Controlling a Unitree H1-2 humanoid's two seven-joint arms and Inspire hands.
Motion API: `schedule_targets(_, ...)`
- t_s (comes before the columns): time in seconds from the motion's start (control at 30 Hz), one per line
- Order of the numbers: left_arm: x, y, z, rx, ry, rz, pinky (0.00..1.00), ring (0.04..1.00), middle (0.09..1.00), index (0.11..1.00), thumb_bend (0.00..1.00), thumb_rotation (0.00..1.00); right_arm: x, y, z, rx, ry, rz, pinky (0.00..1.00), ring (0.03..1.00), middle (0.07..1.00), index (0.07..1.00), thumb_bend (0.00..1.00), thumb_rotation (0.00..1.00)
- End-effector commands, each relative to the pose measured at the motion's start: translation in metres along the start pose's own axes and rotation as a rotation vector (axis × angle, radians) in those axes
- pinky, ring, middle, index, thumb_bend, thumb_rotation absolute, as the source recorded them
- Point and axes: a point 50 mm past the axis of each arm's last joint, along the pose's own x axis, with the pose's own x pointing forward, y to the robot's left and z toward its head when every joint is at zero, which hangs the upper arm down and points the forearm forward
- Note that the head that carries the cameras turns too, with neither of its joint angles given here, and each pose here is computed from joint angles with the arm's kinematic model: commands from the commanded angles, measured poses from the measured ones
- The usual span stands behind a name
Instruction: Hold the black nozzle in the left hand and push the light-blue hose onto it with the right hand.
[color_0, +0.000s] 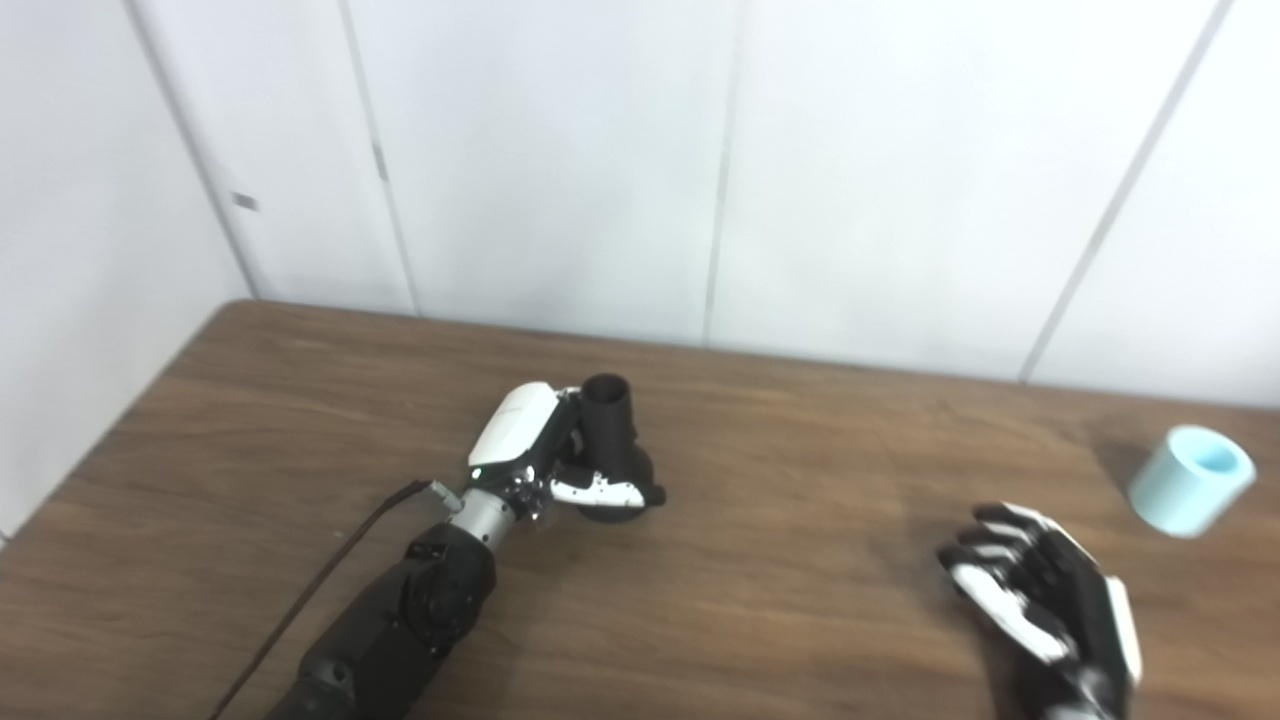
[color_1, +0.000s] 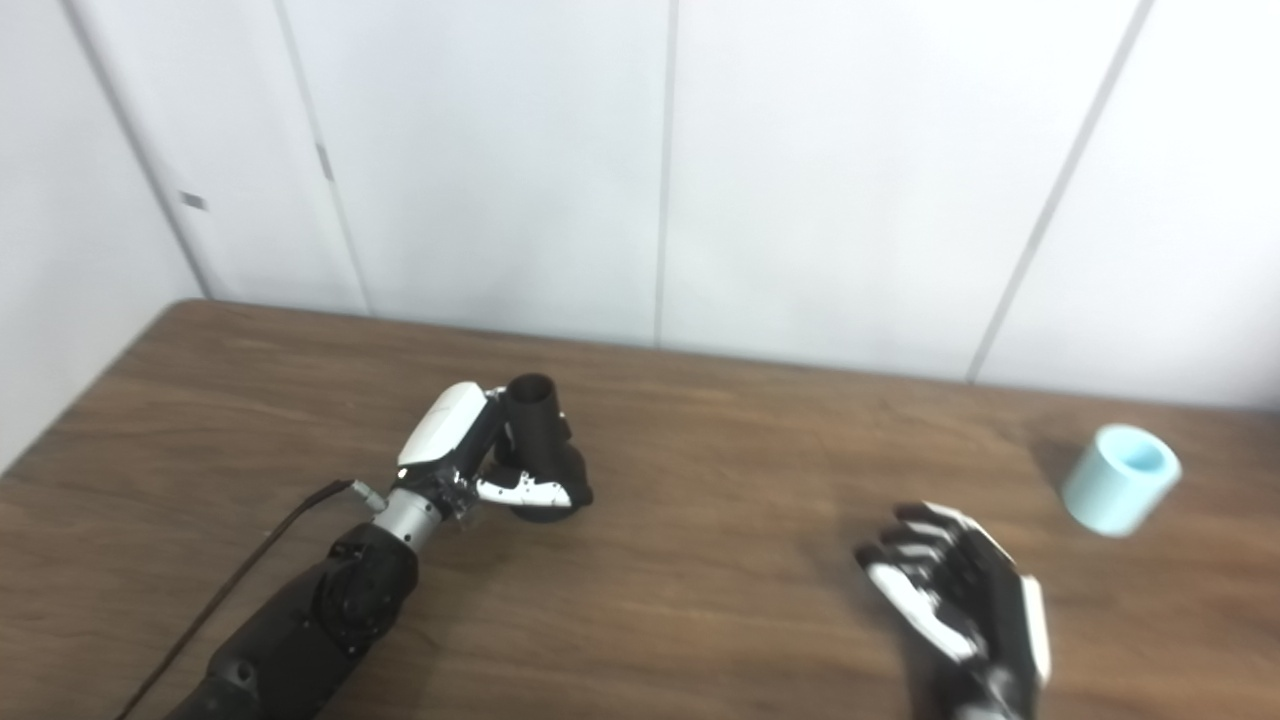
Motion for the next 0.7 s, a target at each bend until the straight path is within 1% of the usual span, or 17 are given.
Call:
schedule_targets(0.0, -0.034, -0.069, 0.005, -0.083, 0.033, -0.160, 0.33, 0.428, 0.441, 0.504, 0.51, 0.00, 0.007, 0.008, 0.013, 0.016, -0.068, 0.010, 0.28, 0.378, 0.479, 0.533, 0.51, 0.00)
schedule_targets(0.2, -0.042, -0.095, 0.018, -0.114, -0.026, -0.255, 0.34, 0.434, 0.444, 0.504, 0.51, 0.00, 0.009, 0.013, 0.015, -0.033, -0.096, 0.005, 0.28, 0.384, 0.482, 0.530, 0.51, 0.00)
schedule_targets(0.4, -0.047, -0.115, 0.026, -0.124, -0.061, -0.331, 0.33, 0.431, 0.444, 0.505, 0.51, 0.00, 0.008, 0.017, 0.017, -0.023, -0.091, 0.003, 0.28, 0.384, 0.482, 0.533, 0.51, 0.00)
schedule_targets(0.47, -0.050, -0.121, 0.028, -0.126, -0.076, -0.351, 0.34, 0.435, 0.449, 0.504, 0.51, 0.00, 0.008, 0.017, 0.017, -0.026, -0.101, 0.005, 0.28, 0.382, 0.481, 0.534, 0.51, 0.00)
schedule_targets(0.57, -0.054, -0.130, 0.027, -0.073, -0.106, -0.405, 0.37, 0.446, 0.459, 0.498, 0.51, 0.00, 0.008, 0.017, 0.021, -0.020, -0.119, -0.002, 0.28, 0.384, 0.485, 0.529, 0.51, 0.00)
schedule_targets(0.67, -0.059, -0.136, 0.026, -0.026, -0.124, -0.445, 0.34, 0.428, 0.450, 0.503, 0.50, 0.00, 0.009, 0.016, 0.028, -0.014, -0.122, -0.020, 0.27, 0.378, 0.482, 0.532, 0.51, 0.00)
